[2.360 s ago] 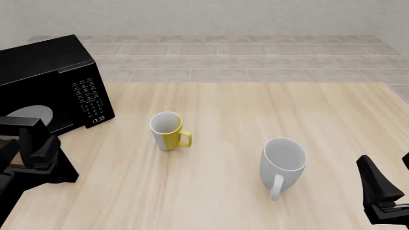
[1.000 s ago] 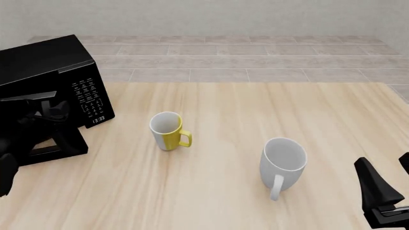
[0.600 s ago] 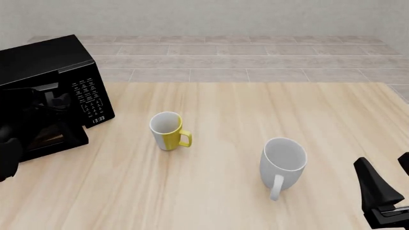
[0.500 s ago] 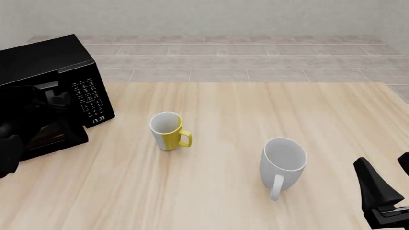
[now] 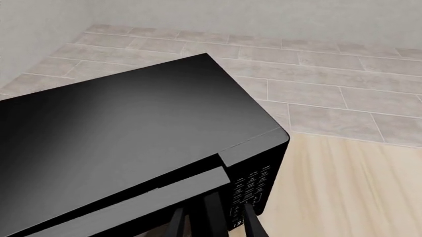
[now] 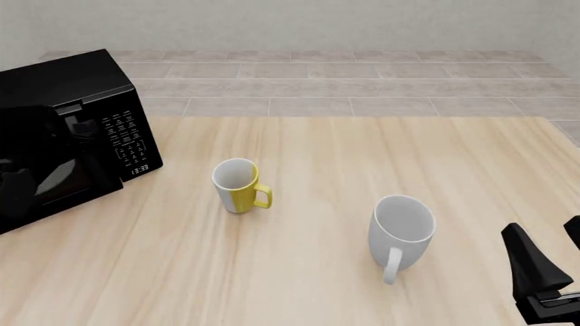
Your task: Close the microwave.
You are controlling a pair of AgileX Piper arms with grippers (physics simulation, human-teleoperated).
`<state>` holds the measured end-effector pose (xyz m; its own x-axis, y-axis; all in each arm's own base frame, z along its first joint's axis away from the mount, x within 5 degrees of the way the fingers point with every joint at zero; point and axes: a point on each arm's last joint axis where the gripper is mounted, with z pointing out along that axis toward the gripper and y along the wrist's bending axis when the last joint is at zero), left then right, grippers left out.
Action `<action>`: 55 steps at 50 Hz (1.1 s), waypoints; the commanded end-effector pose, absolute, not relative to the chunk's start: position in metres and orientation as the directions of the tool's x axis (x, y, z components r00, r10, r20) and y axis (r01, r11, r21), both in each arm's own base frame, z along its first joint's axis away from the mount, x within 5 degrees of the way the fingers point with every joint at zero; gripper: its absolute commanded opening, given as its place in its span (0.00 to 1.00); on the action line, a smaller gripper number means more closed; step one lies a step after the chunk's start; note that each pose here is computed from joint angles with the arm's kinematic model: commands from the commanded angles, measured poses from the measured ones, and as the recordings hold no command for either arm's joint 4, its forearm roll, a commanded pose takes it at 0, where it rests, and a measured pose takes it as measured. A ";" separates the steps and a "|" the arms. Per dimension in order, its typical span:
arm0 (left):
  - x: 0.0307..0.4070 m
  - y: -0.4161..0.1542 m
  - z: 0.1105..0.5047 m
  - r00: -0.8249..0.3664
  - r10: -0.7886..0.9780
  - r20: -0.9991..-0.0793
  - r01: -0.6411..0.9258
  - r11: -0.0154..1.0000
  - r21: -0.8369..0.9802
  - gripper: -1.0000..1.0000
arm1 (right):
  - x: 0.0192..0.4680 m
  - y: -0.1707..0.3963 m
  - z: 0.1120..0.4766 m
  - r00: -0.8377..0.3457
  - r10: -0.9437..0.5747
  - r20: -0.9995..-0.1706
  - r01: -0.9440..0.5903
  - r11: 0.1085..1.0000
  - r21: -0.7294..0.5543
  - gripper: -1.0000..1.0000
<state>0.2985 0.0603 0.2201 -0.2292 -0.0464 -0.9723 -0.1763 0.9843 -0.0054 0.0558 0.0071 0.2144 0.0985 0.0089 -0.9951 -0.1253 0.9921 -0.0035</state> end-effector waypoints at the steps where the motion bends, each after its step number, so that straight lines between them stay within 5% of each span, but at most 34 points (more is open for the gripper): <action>1: 0.324 0.087 0.210 -0.265 -0.097 -0.959 -0.266 0.964 -0.024 1.00 | 0.056 0.007 0.214 0.099 0.010 -0.995 -0.126 0.992 -0.003 1.00; 28: 0.331 0.094 0.212 -0.273 -0.135 -0.953 -0.288 0.956 -0.053 1.00 | 0.056 0.007 0.215 0.108 0.013 -0.994 -0.126 0.992 0.000 1.00; 34: 0.302 0.078 0.225 -0.227 -0.085 -0.970 -0.256 0.966 -0.025 1.00 | 0.056 0.007 0.215 0.103 0.014 -0.995 -0.123 0.992 0.001 1.00; 55: 0.116 0.013 0.269 -0.035 -0.030 -0.999 -0.114 0.993 -0.026 1.00 | 0.056 0.007 0.215 0.105 0.015 -0.994 -0.133 0.991 0.001 1.00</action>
<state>0.1863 0.0277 0.2626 -0.1168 -0.0440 -0.9922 -0.1475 0.9887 -0.0265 0.0557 0.0072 0.2151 0.1044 0.0146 -0.9944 -0.1274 0.9919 0.0012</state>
